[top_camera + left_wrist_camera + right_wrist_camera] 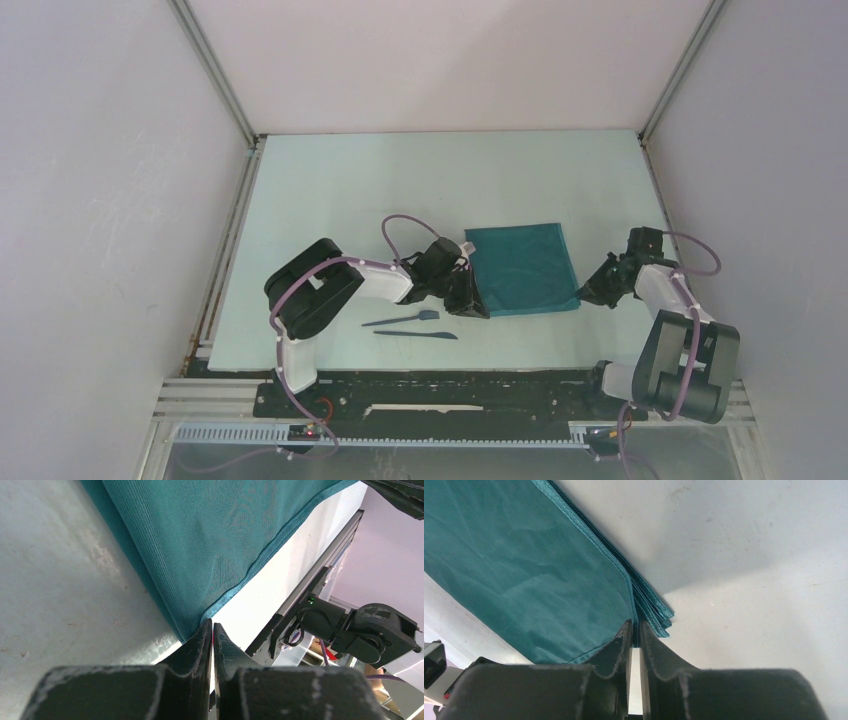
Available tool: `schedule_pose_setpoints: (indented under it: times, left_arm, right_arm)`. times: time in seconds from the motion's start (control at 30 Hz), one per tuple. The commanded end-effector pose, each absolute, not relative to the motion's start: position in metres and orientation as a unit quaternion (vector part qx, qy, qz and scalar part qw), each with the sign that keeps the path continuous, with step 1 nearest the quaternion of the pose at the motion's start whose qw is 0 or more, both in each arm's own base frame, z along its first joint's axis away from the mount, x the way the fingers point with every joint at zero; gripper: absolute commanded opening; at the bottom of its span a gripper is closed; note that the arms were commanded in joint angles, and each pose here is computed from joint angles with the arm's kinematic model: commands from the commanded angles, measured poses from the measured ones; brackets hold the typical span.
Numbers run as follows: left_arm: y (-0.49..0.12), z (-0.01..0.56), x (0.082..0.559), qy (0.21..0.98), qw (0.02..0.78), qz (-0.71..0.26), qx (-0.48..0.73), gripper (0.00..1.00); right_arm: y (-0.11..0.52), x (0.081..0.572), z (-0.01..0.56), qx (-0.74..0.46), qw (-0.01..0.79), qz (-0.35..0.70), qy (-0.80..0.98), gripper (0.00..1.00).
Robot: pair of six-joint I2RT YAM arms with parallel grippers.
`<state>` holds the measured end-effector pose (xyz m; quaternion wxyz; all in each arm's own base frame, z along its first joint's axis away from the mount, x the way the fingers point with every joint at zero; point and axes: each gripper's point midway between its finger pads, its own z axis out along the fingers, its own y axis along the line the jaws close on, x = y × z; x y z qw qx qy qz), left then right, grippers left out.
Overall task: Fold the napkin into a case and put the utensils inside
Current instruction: Pick up the top corner of the square-folded napkin from the center of the board.
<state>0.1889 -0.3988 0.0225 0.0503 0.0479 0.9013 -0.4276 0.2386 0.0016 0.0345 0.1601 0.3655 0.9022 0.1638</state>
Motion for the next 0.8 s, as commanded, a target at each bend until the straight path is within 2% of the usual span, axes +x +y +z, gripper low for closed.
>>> schedule_pose_setpoints:
  times: [0.0, 0.07, 0.27, 0.47, 0.77]
  left_arm:
    - [-0.401, 0.026, 0.193, 0.898, 0.056, -0.433, 0.053, 0.1]
    - [-0.401, 0.027, 0.193, 0.898, 0.057, -0.433, 0.053, 0.11]
    - [-0.402, 0.036, 0.193, 0.893, 0.062, -0.441, 0.06, 0.22]
    - [-0.402, 0.036, 0.192, 0.892, 0.057, -0.445, 0.055, 0.22]
    - [-0.403, 0.029, 0.193, 0.894, 0.055, -0.444, 0.041, 0.19]
  right_arm:
    - [-0.002, 0.248, 0.044, 0.363, 0.183, 0.165, 0.898, 0.11]
    - [-0.002, 0.249, 0.046, 0.358, 0.188, 0.168, 0.899, 0.0]
    - [0.017, 0.262, 0.055, 0.308, 0.21, 0.212, 0.903, 0.0]
    - [0.054, 0.286, 0.065, 0.236, 0.209, 0.279, 0.907, 0.0]
    - [0.139, 0.327, 0.066, 0.113, 0.169, 0.298, 0.933, 0.0]
